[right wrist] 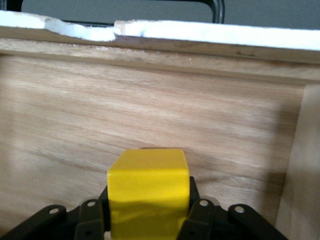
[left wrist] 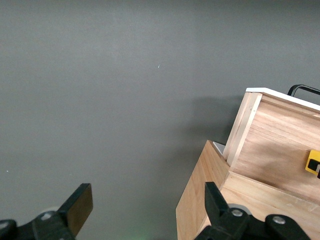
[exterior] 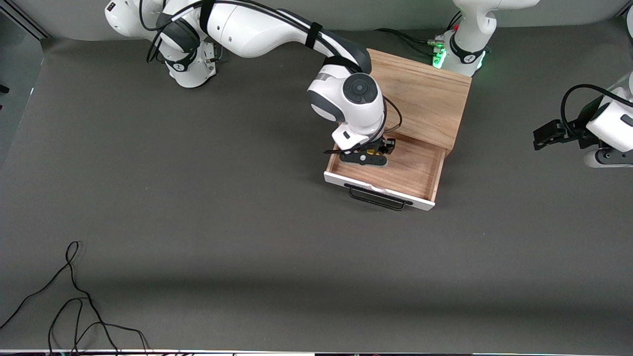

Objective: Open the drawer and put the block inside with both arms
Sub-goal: 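Lower the cube into the drawer and open the right gripper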

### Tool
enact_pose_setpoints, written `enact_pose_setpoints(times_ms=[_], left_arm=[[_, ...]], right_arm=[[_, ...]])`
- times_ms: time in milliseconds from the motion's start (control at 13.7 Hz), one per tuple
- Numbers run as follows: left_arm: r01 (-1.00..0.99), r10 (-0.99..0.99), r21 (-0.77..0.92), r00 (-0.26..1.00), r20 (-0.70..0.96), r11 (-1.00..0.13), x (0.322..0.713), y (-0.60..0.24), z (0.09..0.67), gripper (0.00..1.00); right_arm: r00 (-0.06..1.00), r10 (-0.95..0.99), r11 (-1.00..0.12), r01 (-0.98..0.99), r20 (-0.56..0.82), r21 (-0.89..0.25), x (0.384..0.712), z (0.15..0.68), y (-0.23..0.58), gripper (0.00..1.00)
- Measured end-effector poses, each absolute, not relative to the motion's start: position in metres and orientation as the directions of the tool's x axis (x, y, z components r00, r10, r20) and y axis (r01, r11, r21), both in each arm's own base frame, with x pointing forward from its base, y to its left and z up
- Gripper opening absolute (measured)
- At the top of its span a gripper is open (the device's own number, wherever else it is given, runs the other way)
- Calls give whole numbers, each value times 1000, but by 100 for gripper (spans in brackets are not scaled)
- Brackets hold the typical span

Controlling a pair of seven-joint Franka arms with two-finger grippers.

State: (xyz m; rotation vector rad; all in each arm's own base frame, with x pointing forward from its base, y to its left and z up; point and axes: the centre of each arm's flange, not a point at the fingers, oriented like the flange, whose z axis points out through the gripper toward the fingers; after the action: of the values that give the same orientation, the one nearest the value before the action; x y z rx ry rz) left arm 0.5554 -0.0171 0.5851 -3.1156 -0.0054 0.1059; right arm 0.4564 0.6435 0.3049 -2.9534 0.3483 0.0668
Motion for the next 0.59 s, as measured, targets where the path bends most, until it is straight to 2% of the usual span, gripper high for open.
enact_pose_setpoints(times_ms=[293, 366, 512, 585], left_arm=[[2, 3, -24, 998, -59, -1000, 555, -17, 590, 100], [1, 2, -23, 998, -57, -1000, 554, -18, 592, 100], [1, 2, -17, 999, -55, -1000, 553, -18, 594, 100], [2, 3, -12, 999, -54, -1000, 552, -18, 595, 100]], right_arm=[[969, -242, -957, -246, -42, -152, 457, 304, 644, 56], [968, -247, -956, -250, -37, -151, 457, 304, 644, 59], [966, -255, -954, -257, -35, -154, 457, 306, 644, 74], [966, -257, -953, -259, -34, -157, 458, 307, 644, 85]])
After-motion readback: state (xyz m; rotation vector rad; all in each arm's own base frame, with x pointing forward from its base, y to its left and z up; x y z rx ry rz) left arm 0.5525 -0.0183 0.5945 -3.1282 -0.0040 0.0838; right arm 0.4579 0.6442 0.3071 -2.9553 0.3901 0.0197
